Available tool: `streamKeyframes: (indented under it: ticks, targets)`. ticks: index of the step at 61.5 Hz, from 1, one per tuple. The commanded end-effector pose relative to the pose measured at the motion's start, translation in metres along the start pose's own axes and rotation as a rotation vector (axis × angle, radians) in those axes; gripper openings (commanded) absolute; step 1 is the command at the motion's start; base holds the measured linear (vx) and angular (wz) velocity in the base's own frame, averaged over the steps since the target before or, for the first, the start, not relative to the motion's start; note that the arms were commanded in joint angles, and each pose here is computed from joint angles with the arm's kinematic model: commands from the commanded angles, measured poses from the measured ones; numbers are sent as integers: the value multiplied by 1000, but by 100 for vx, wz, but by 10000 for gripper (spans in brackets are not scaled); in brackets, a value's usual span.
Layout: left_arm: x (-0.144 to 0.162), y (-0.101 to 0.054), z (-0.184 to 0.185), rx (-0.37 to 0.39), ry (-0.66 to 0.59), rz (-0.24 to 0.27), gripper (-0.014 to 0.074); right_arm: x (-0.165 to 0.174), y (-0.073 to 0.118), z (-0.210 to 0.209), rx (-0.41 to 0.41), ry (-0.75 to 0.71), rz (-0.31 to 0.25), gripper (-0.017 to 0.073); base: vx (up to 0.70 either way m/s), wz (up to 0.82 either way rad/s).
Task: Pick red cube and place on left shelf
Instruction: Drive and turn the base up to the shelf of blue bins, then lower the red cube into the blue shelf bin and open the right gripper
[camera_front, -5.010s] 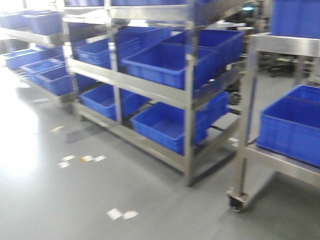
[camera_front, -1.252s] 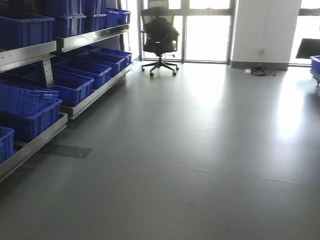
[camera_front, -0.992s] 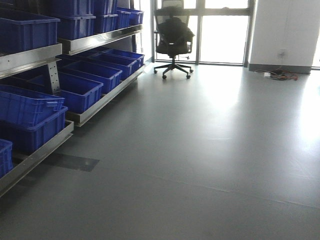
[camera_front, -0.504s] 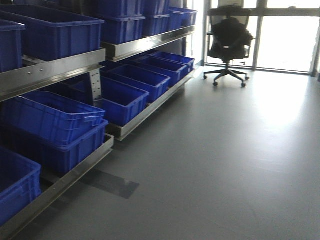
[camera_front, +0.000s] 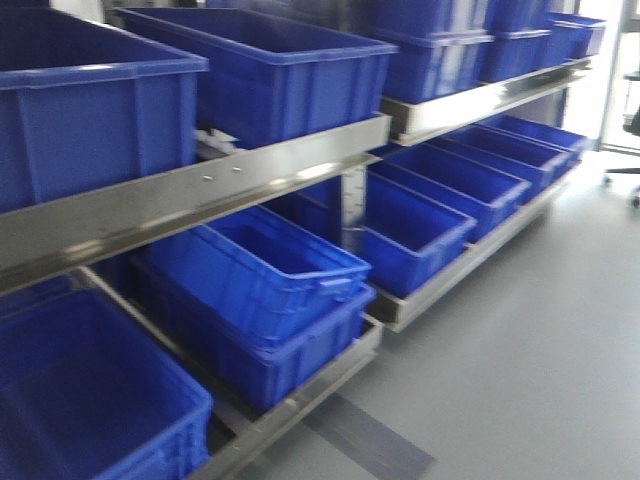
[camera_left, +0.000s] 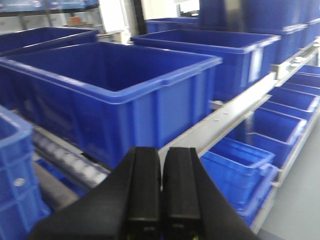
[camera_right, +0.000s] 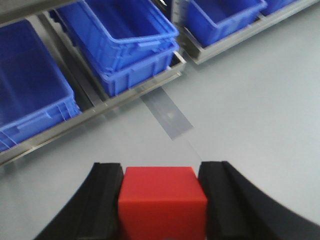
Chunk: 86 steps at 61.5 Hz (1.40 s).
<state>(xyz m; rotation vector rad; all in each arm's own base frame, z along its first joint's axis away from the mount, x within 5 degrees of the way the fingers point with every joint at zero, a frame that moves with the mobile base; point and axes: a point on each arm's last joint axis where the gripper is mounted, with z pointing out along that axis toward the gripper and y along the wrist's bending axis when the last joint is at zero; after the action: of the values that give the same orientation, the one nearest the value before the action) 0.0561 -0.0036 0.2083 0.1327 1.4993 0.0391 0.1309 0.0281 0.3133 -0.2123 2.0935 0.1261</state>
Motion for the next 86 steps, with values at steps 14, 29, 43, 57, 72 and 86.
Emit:
streamKeyframes:
  ticks: [14, 29, 43, 57, 72, 86]
  targets:
    - [1, 0, 1, -11, -52, -9, 106, -15, 0, -4, -2, -98, -7, 59, 39, 69]
    - [1, 0, 1, -11, -52, -9, 106, -15, 0, -4, -2, -98, -7, 59, 27, 77]
    - [1, 0, 1, -11, -52, -9, 106, -15, 0, -4, -2, -98, -7, 59, 17, 59]
    - [1, 0, 1, -11, -52, -9, 106, -15, 0, -4, -2, -98, -7, 59, 10, 44]
    - [1, 0, 1, -11, -52, -9, 106, -15, 0, -4, -2, -98, -7, 59, 8, 30]
    - [1, 0, 1, -11, -52, -9, 106, -15, 0, -4, -2, -98, -7, 59, 3, 19]
